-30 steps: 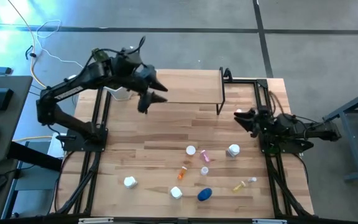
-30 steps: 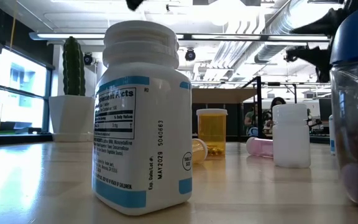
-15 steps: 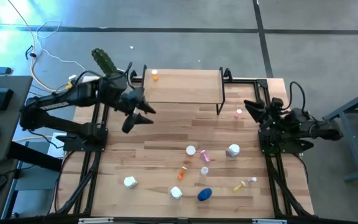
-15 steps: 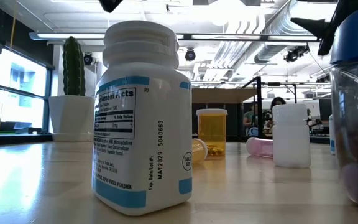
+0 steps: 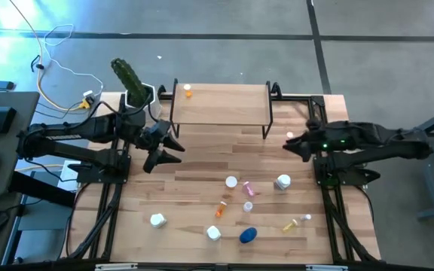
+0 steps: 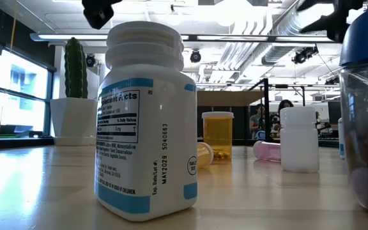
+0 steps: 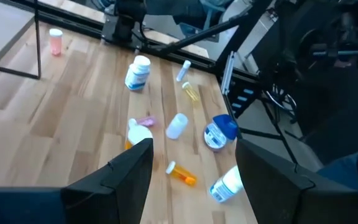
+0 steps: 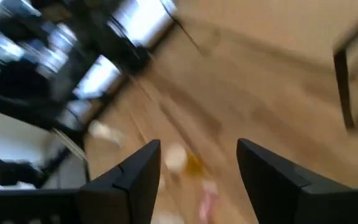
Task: Pick and place medicine bottles onto shelf by color
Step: Put the right white blue pill bottle on the shelf
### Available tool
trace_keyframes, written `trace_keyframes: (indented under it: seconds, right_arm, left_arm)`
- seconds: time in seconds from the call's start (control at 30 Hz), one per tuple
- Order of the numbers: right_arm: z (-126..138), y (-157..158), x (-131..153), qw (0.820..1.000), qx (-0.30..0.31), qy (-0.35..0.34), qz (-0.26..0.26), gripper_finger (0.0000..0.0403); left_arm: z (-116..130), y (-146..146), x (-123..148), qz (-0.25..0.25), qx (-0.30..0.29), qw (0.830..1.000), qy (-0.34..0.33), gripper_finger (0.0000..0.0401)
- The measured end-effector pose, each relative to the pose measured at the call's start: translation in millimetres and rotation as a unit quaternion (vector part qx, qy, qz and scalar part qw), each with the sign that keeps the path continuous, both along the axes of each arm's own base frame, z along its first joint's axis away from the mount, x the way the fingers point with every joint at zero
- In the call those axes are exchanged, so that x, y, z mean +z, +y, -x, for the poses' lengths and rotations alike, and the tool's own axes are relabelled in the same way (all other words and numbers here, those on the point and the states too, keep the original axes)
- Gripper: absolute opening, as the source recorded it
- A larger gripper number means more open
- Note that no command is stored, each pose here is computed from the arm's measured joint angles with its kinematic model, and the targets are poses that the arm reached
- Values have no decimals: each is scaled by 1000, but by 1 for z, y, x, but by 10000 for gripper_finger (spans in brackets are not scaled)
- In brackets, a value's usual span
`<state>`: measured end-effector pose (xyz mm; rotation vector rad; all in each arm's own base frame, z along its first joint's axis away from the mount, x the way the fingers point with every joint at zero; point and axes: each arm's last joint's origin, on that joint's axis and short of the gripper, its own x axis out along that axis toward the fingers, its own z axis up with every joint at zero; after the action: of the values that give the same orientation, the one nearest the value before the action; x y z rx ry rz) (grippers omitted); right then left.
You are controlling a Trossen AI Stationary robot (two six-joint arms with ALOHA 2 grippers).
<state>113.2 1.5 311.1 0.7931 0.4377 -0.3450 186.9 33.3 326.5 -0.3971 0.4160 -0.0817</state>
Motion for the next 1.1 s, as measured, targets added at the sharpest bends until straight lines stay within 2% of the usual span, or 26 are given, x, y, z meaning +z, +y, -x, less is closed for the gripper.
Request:
trace_keyframes:
  seconds: [0.23,0.37,0.53,0.6,0.8,1.1]
  right_arm:
    - [-23,5,11,984,-3,140,-107,202]
    - [-34,8,11,970,-14,189,-151,202]
    - [-46,12,2,952,21,233,-199,202]
    - [-50,14,-4,939,16,262,-224,202]
    - [-53,15,-17,912,7,339,-232,206]
    - [-61,16,-28,902,-10,384,-196,249]
  left_arm:
    - [0,0,0,0,0,1000,0,220]
    - [0,0,0,0,0,1000,0,220]
    - [0,0,0,-4,-2,1000,-1,220]
    - [0,0,0,-4,-1,1000,-1,220]
    - [0,0,0,-5,-2,1000,0,220]
    - [0,0,0,-5,-2,1000,0,220]
